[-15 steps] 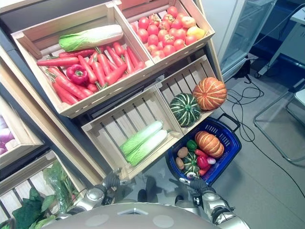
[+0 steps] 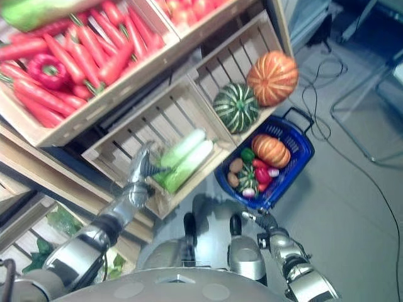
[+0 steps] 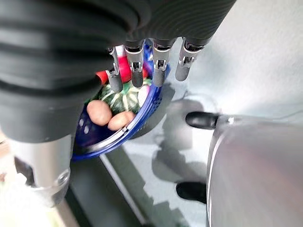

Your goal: Pick up fruits and vegetables into the basket

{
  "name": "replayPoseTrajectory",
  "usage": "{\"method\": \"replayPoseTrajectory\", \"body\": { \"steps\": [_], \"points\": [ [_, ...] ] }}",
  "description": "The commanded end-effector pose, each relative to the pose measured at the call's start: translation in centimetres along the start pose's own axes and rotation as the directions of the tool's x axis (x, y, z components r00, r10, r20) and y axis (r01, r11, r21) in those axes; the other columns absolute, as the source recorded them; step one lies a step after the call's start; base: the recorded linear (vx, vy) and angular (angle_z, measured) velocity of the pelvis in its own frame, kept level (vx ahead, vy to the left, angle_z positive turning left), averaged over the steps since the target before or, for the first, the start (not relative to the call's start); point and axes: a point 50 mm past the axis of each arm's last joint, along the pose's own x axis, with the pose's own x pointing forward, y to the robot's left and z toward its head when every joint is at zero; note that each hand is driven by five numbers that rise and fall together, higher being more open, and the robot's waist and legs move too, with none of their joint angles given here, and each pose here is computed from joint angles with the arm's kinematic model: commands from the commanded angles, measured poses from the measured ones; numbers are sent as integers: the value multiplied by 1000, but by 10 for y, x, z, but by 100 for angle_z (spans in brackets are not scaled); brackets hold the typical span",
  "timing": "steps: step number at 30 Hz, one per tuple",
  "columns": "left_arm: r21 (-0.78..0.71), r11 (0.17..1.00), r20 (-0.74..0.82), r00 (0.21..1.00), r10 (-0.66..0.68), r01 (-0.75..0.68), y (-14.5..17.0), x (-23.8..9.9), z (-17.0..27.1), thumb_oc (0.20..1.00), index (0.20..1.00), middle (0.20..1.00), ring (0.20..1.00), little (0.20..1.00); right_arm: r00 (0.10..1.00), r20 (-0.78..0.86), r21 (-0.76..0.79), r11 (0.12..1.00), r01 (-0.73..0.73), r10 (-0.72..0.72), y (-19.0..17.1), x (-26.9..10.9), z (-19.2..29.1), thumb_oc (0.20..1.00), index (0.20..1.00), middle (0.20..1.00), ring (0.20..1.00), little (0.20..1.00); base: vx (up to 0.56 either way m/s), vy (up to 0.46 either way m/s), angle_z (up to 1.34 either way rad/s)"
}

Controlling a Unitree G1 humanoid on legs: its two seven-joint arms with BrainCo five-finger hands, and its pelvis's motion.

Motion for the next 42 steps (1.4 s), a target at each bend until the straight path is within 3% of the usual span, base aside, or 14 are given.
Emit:
{"method": "replayPoseTrajectory", "body": {
  "steps": [1, 8, 21, 35, 42],
  "points": [
    [24, 983, 21, 983, 181, -181, 20, 17, 7, 1000, 1000, 1000, 1000, 1000, 992, 121, 44, 999, 29, -34, -1, 0, 19, 1000, 1000, 1000, 1000, 1000, -157, -1, 4],
    [10, 910, 49, 909, 414, -415, 71, 57, 28, 1000, 1000, 1000, 1000, 1000, 955, 294, 67, 998, 22, -41, -1, 3, 63, 1000, 1000, 1000, 1000, 1000, -141, -2, 4],
    [54, 751, 85, 752, 653, -658, 134, 85, 51, 1000, 1000, 1000, 1000, 1000, 869, 494, 96, 995, -12, -37, 2, -6, 114, 1000, 1000, 1000, 1000, 1000, -53, 10, 1],
    [109, 629, 133, 638, 758, -770, 178, 100, 77, 1000, 1000, 1000, 1000, 1000, 820, 573, 98, 994, -49, -16, 5, -17, 125, 1000, 1000, 1000, 1000, 1000, 8, 1, 0],
    [163, 642, 101, 660, 745, -749, 178, 101, 74, 1000, 1000, 1000, 1000, 1000, 803, 595, 119, 991, -63, -21, 9, -21, 128, 1000, 1000, 1000, 1000, 1000, 5, -15, 1]
  ]
}}
